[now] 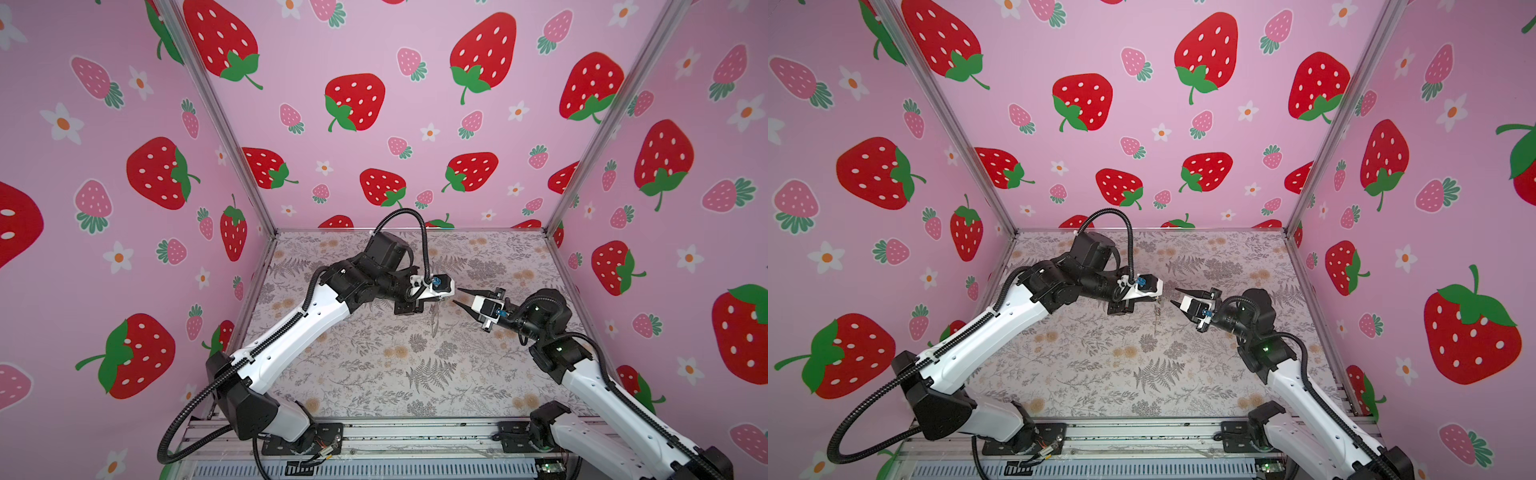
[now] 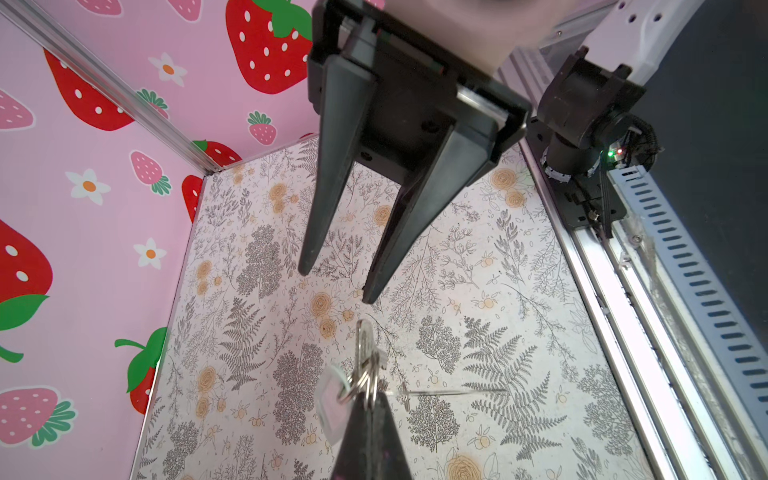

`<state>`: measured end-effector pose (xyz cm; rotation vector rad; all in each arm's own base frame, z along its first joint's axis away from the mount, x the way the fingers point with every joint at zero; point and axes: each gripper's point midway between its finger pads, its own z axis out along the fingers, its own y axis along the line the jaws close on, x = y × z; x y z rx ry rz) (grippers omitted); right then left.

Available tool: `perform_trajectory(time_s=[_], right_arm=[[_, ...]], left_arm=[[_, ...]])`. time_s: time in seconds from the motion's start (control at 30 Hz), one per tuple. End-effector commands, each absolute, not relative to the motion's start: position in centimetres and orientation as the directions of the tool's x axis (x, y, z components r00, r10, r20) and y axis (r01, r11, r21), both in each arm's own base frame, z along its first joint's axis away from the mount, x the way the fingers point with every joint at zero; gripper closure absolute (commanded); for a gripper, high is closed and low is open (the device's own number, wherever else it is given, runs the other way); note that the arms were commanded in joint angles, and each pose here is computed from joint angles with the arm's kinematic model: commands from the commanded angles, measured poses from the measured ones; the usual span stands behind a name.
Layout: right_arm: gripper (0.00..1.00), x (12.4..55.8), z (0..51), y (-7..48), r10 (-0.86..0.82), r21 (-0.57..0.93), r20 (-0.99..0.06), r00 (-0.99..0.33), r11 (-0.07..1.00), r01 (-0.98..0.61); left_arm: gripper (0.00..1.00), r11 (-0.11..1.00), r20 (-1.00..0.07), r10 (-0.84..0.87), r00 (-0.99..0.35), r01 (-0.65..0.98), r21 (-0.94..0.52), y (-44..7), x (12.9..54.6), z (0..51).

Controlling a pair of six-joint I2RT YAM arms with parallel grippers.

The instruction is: Put the keys on the keyring

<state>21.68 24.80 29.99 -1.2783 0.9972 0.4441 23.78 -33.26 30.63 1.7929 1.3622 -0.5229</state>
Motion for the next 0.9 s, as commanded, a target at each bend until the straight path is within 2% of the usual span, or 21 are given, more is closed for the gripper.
perform_trajectory(time_s=[0.0,0.17,0.4,0.67,0.73,0.87], right_arm=[[0.66,21.0,30.4,25.2,-0.199,-0.580,-0.815,0.545,0.241,-0.778],[0.66,21.9,29.1,24.9,-0.245,-0.576,-0.816,0.523,0.276,-0.769],[0.67,22.1,26.6,24.3,-0.261,-0.555,-0.830,0.493,0.314,-0.770],[0.68,24.5,26.9,21.8,-0.363,-0.604,-0.797,0.483,0.486,-0.632],[0.68,24.6,26.8,21.7,-0.374,-0.610,-0.792,0.482,0.487,-0.625],[0.68,23.1,25.9,22.7,-0.344,-0.624,-0.781,0.521,0.407,-0.667]], left_arm=[[1.00,-0.131,-0.717,0.597,0.361,0.925,0.357,-33.2,23.1,31.2],[1.00,-0.164,-0.670,0.663,0.335,0.938,0.306,-32.8,22.6,29.5],[1.00,-0.138,-0.605,0.759,0.241,0.967,0.213,-31.4,22.6,27.1],[1.00,-0.054,-0.479,0.874,0.074,0.997,0.056,-29.8,22.7,24.3],[1.00,-0.043,-0.452,0.891,0.045,0.999,0.013,-29.7,22.5,23.9],[1.00,-0.042,-0.424,0.905,0.035,0.999,-0.006,-29.8,22.3,23.4]])
